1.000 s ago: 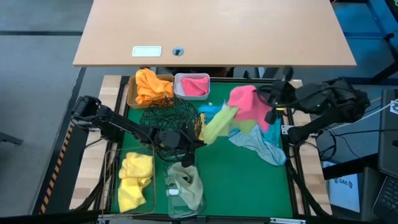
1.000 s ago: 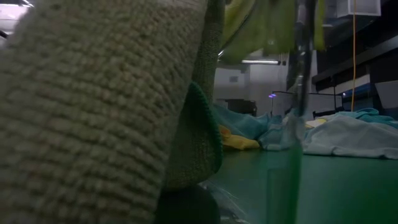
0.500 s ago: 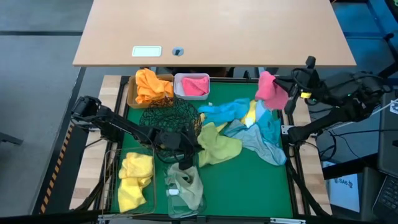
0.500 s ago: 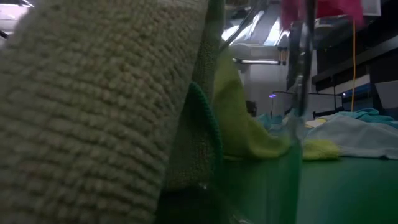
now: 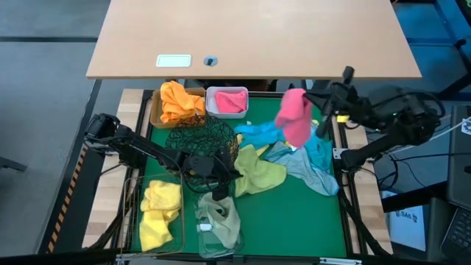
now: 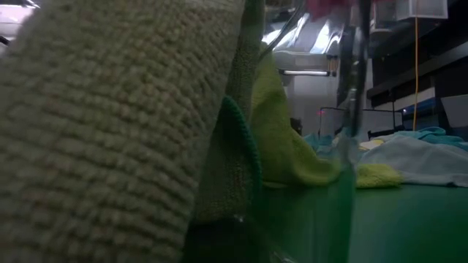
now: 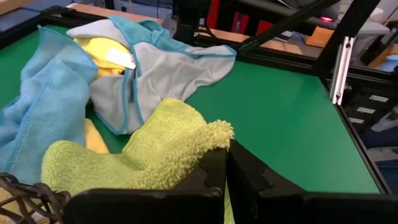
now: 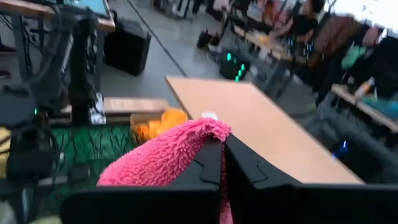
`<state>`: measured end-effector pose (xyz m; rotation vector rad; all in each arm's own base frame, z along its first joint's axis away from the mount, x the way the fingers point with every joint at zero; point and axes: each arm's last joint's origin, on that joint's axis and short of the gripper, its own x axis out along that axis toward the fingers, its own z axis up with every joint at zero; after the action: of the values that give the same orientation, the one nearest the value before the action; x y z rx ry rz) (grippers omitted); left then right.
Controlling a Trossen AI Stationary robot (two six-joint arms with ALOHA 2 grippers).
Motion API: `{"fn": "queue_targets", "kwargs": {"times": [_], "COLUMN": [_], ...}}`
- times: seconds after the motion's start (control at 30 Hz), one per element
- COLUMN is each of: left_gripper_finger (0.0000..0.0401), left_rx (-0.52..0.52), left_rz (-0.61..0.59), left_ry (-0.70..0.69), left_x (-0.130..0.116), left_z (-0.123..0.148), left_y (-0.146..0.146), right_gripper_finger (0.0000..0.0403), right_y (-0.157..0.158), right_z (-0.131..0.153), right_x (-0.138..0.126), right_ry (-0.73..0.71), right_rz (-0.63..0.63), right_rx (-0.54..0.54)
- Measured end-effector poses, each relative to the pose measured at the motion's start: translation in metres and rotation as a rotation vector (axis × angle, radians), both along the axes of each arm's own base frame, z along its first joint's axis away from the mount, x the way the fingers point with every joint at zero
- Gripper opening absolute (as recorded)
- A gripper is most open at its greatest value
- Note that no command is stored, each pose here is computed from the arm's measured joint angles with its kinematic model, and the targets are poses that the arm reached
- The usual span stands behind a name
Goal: Sort microfiber towel by color & place in baskets
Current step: Put the pink microfiber towel into the white bin
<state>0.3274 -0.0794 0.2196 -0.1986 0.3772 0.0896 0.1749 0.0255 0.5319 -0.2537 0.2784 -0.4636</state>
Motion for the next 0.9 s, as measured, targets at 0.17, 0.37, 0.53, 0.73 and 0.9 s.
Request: {"fn": "queue_targets", "kwargs": {"times": [0.17, 0.37, 0.53, 0.73, 0.9], "left_gripper_finger": [0.0, 0.0, 0.0, 0.0, 0.0], "left_rx": [0.0, 0.001, 0.001, 0.001, 0.001], "left_rz": [0.0, -0.001, -0.001, 0.0, 0.0], "left_ry": [0.0, 0.0, 0.0, 0.0, 0.0], "left_x": [0.0, 0.0, 0.0, 0.0, 0.0], "left_z": [0.0, 0.0, 0.0, 0.0, 0.0], "left_y": [0.0, 0.0, 0.0, 0.0, 0.0], "right_gripper_finger": [0.0005, 0.0005, 0.0005, 0.0005, 0.0005], "right_y": [-0.013, -0.06, -0.106, -0.157, -0.194], "right_z": [0.0, -0.012, -0.034, -0.058, -0.084], "right_x": [0.039, 0.084, 0.118, 0.153, 0.179], "right_ry": [-0.026, -0.026, 0.003, -0.032, -0.061], "right_rz": [0.099, 0.151, 0.205, 0.308, 0.396], "right_rx": [-0.023, 0.013, 0.07, 0.112, 0.132]}}
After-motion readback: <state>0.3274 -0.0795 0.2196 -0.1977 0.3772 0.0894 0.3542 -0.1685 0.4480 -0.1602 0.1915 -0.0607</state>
